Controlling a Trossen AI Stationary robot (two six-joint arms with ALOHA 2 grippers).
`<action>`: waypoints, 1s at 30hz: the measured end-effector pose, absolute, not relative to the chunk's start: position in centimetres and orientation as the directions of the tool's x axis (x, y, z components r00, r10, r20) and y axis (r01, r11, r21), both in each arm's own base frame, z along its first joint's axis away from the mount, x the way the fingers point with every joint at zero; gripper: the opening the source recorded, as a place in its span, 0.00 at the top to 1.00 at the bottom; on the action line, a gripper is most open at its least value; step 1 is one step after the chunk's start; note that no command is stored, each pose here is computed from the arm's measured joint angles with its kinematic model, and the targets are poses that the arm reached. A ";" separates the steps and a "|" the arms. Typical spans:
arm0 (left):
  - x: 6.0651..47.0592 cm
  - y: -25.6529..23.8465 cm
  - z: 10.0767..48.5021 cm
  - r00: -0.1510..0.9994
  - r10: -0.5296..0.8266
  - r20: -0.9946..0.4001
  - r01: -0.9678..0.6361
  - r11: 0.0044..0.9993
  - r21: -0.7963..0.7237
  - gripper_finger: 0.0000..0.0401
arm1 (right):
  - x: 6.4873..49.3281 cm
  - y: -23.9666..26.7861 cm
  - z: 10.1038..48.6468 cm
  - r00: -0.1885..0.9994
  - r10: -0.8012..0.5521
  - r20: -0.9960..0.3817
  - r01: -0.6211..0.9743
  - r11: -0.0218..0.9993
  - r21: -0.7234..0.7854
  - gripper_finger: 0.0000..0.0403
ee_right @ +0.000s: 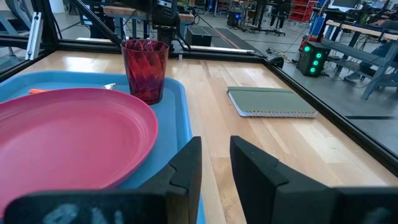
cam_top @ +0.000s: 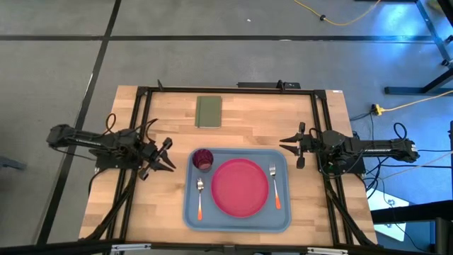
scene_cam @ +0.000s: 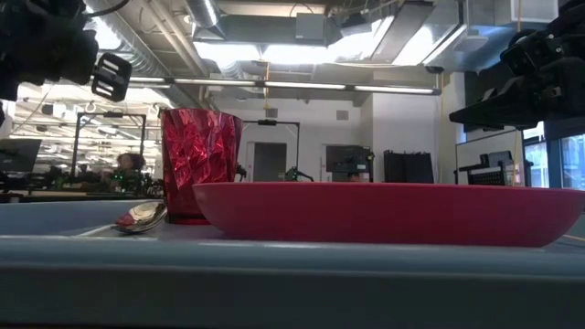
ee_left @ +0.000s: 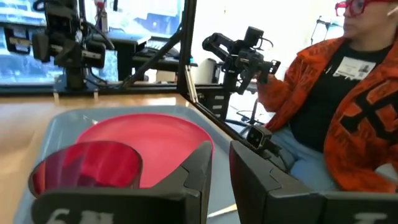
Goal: Pick and place plate/cup/fork/spoon on tray
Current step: Return to Home Position
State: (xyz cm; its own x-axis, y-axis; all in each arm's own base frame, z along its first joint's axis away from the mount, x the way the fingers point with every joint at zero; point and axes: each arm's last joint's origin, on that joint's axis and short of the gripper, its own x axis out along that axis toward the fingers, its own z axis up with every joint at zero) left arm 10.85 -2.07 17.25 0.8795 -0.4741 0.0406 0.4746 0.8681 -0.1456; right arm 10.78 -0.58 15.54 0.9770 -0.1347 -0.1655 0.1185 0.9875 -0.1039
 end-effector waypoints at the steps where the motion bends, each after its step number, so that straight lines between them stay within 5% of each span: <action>1: 10.8 -2.1 17.2 0.880 -0.474 0.041 0.475 0.870 -0.129 0.87 | 10.8 -0.6 15.5 0.977 -0.135 -0.166 0.119 0.988 -0.104 0.78; 13: 10.4 -1.9 16.1 0.902 -0.426 -0.070 0.411 0.896 -0.169 0.87 | 10.8 -0.6 15.6 0.978 -0.131 -0.163 0.112 0.986 -0.121 0.78; 22: 10.3 -2.0 17.4 0.879 -0.475 -0.030 0.465 0.871 -0.160 0.87 | 10.5 -0.5 20.0 0.993 -0.119 0.007 0.120 0.990 -0.072 0.78; 30: 10.3 -2.0 17.7 0.882 -0.470 -0.027 0.467 0.881 -0.075 0.87 | 10.2 -0.5 19.9 0.986 -0.116 -0.123 0.116 0.993 -0.003 0.78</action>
